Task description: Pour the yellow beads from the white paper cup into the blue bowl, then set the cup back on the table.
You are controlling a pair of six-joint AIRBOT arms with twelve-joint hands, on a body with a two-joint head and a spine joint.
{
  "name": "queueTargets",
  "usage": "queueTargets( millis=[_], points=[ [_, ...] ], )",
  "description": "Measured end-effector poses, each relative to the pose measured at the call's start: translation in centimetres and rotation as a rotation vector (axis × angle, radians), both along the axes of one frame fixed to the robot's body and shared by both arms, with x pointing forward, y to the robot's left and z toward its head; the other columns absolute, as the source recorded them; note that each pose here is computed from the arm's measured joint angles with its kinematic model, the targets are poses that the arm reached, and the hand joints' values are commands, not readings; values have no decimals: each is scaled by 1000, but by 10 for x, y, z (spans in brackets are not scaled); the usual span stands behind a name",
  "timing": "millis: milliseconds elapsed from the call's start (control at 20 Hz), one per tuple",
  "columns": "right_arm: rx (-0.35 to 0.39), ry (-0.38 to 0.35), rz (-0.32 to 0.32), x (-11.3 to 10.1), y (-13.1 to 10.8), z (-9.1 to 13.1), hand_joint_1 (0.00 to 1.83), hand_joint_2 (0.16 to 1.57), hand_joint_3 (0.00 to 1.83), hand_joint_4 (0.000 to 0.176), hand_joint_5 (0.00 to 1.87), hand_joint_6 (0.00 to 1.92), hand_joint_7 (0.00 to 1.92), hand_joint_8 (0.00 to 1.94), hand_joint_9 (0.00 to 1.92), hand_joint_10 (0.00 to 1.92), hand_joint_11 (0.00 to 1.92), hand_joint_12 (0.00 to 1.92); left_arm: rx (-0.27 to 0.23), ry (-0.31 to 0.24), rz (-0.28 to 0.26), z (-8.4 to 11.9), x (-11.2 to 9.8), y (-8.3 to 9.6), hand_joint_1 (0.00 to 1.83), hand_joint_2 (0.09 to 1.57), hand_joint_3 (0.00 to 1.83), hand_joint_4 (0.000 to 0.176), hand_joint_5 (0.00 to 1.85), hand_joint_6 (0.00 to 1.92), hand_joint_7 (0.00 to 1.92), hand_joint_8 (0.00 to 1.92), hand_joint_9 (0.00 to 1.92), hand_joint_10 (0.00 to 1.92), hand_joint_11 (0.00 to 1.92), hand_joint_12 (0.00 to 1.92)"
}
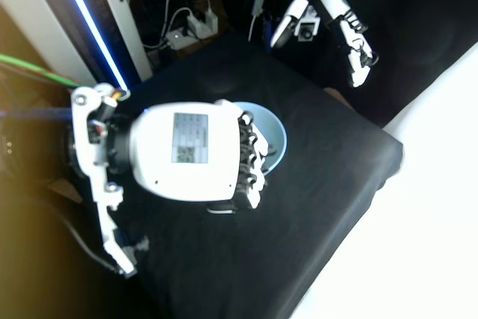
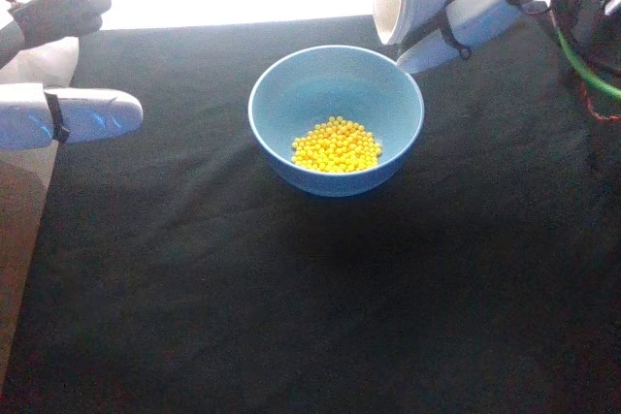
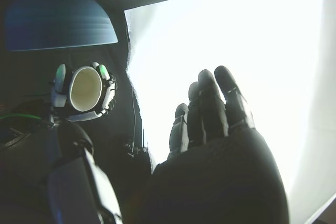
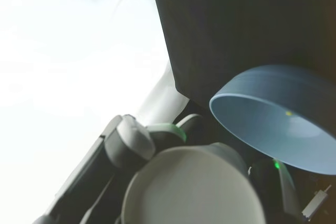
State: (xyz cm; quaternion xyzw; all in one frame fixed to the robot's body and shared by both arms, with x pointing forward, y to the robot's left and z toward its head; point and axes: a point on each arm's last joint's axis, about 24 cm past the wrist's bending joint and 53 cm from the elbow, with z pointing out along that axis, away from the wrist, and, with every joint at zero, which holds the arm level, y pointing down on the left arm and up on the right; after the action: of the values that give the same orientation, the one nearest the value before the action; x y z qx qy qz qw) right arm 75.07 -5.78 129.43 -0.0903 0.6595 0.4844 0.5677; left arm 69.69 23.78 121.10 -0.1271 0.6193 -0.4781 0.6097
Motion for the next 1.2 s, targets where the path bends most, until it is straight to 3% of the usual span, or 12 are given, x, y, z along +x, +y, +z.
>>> queueTargets(
  millis=[100, 200, 250, 300, 350, 450, 600, 800, 900, 1050, 1100, 1200],
  points=[
    [69, 26, -23, 4, -15, 9, 1264, 1041, 0, 0, 1216, 418, 1148, 856, 978, 1601, 881, 1921, 0, 1, 0, 0, 0, 0, 477, 785, 4, 105, 83, 2, 263, 4, 340, 1, 3, 770],
    [172, 47, -48, 7, -40, 24, 1232, 1085, 4, 25, 1033, 866, 1078, 856, 1069, 723, 814, 1208, -1, 1, 1, 0, 0, 0, 502, 784, 2, 123, 91, 3, 261, 1, 330, 0, 0, 754],
    [211, 53, -56, 8, -49, 30, 1232, 1085, 4, 25, 1033, 866, 1078, 856, 1069, 723, 814, 1208, 0, 1, 1, 0, 0, 0, 502, 784, 2, 123, 91, 3, 261, 1, 330, 0, 0, 754],
    [278, 57, -70, 9, -63, 38, 1226, 1105, 2, 10, 947, 1022, 1085, 834, 1203, 184, 872, 875, -1, 1, 0, 0, 0, 0, 518, 794, 6, 108, 81, 0, 243, 0, 329, 0, 0, 751],
    [341, 68, -73, 10, -72, 41, 1229, 1103, 0, 7, 959, 984, 1081, 863, 1224, 83, 853, 839, 0, 0, -1, 0, 0, 0, 512, 798, 7, 96, 74, 0, 239, 0, 331, 1, 0, 751],
    [434, 106, -81, 12, -87, 31, 1229, 1104, 0, 0, 938, 1020, 1095, 833, 1233, 23, 824, 856, 0, 0, 0, 0, 0, 0, 503, 809, 7, 86, 63, 0, 212, 1, 328, 2, 0, 721],
    [544, 164, -116, 17, -108, 10, 1223, 1106, 1, 20, 955, 1048, 1066, 824, 1197, 2, 881, 627, -1, 1, 1, 0, 0, 0, 526, 823, 6, 82, 49, 0, 184, 0, 310, 0, 0, 675],
    [668, 215, -191, 25, -143, -19, 1218, 1131, 0, 0, 966, 1129, 953, 909, 1033, 0, 622, 961, -2, 1, 2, 0, 0, 0, 519, 794, 0, 108, 50, 3, 222, 3, 305, 0, 3, 658],
    [682, 239, -210, 26, -147, -32, 1213, 1152, 0, 0, 931, 1215, 907, 954, 996, 3, 533, 1087, 0, 0, -1, 0, 0, 0, 525, 808, 0, 103, 42, 0, 211, 0, 296, 0, 3, 688],
    [738, 258, -238, 28, -156, -46, 1210, 1185, 2, 0, 891, 1310, 811, 1054, 889, 2, 445, 1067, -1, 1, 1, 0, 0, 0, 520, 796, 0, 117, 47, 2, 234, 9, 301, 3, 0, 697],
    [746, 261, -245, 28, -159, -49, 1108, 1182, 1, 0, 856, 1210, 753, 507, 798, 0, 410, 972, -1, 1, 1, 0, 0, 0, 527, 805, 0, 121, 44, 1, 211, 1, 295, 1, 0, 697],
    [759, 263, -253, 28, -163, -52, 1056, 1194, 0, 0, 821, 1229, 764, 80, 672, 2, 342, 899, -1, 1, 0, 0, 0, 0, 548, 815, 4, 114, 51, 2, 198, 0, 294, 0, 0, 689]
  ],
)
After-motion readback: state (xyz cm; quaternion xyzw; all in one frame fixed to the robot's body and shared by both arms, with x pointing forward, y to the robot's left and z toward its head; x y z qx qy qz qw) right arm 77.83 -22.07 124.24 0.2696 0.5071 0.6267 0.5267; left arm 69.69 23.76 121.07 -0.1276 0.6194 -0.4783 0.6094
